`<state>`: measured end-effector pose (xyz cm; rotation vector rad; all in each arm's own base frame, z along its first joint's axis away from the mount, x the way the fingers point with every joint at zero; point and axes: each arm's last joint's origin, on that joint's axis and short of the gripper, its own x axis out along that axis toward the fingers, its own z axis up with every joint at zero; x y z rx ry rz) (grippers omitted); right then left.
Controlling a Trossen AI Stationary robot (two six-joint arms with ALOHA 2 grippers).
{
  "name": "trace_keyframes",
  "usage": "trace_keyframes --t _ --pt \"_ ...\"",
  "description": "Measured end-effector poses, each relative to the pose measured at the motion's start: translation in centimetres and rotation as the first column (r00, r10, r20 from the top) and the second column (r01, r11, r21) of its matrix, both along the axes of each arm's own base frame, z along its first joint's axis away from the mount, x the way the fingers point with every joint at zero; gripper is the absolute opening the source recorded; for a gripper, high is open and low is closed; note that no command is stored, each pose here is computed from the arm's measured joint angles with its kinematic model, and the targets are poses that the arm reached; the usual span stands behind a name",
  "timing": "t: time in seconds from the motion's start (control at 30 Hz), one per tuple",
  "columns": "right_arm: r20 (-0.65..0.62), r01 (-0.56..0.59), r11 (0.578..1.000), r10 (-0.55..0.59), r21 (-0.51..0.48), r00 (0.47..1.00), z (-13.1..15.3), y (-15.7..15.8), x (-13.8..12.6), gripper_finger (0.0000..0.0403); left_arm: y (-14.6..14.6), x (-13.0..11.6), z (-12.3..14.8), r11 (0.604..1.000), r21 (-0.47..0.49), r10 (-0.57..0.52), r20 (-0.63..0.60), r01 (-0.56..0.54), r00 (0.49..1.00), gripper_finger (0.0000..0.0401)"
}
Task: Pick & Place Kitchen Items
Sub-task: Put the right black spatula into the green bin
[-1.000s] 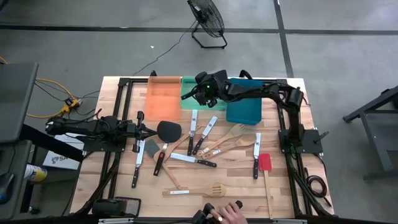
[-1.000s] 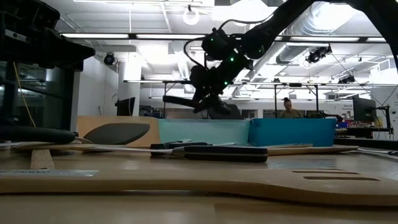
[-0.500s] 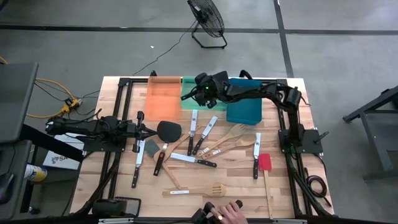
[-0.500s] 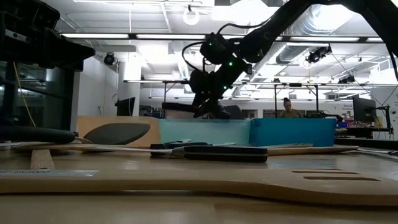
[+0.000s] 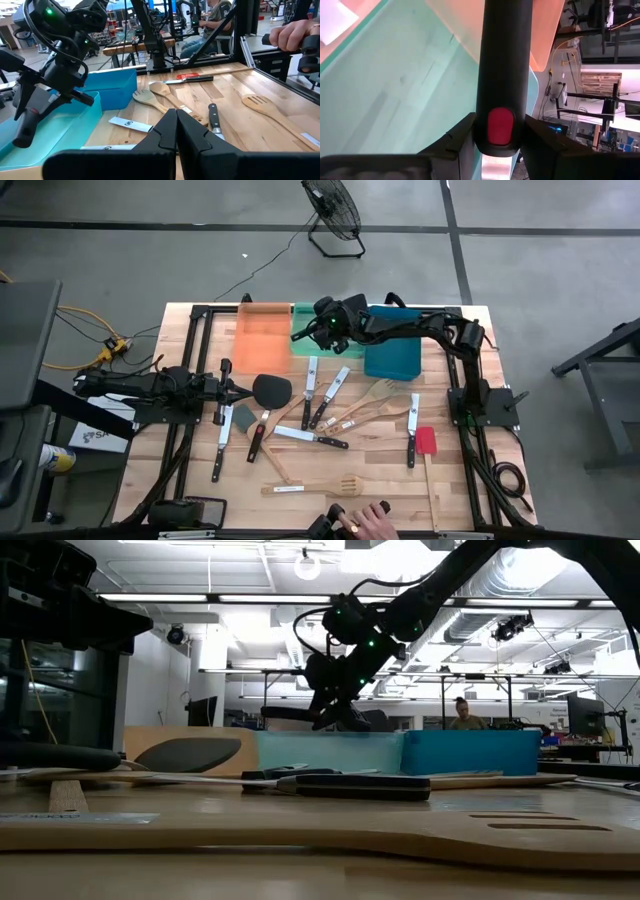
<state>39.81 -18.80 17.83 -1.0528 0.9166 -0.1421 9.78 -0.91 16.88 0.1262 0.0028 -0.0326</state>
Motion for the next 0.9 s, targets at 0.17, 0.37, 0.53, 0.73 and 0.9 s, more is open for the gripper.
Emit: trace_keyframes --t 0.17,0.37,0.53,0.73,0.9 --pt "-0.001 0.001 1.0 -0.001 0.0 1.0 -0.01 0.01 0.0 0.0139 0.0 0.0 0.0 1.0 0.0 0.0 0.0 0.0 1.0 0.0" --pt "-0.012 0.002 1.0 -0.002 0.004 1.0 -0.07 0.04 -0.07 0.0155 0.0 0.0 0.0 1.0 0.0 0.0 0.0 0.0 1.0 0.0" --pt "-0.009 0.007 1.0 -0.007 0.008 1.0 -0.06 0.04 -0.08 0.0166 0.0 0.0 0.0 1.0 0.0 0.0 0.0 0.0 1.0 0.0" --pt "-0.01 0.019 1.0 -0.019 0.003 1.0 -0.06 0.12 -0.05 0.0168 0.0 0.0 0.0 1.0 0.0 0.0 0.0 0.0 1.0 0.0" --pt "-0.018 0.031 0.999 -0.031 -0.014 0.999 -0.05 0.55 0.13 0.0168 0.0 0.0 0.0 1.0 0.0 0.0 0.0 0.0 1.0 0.0"
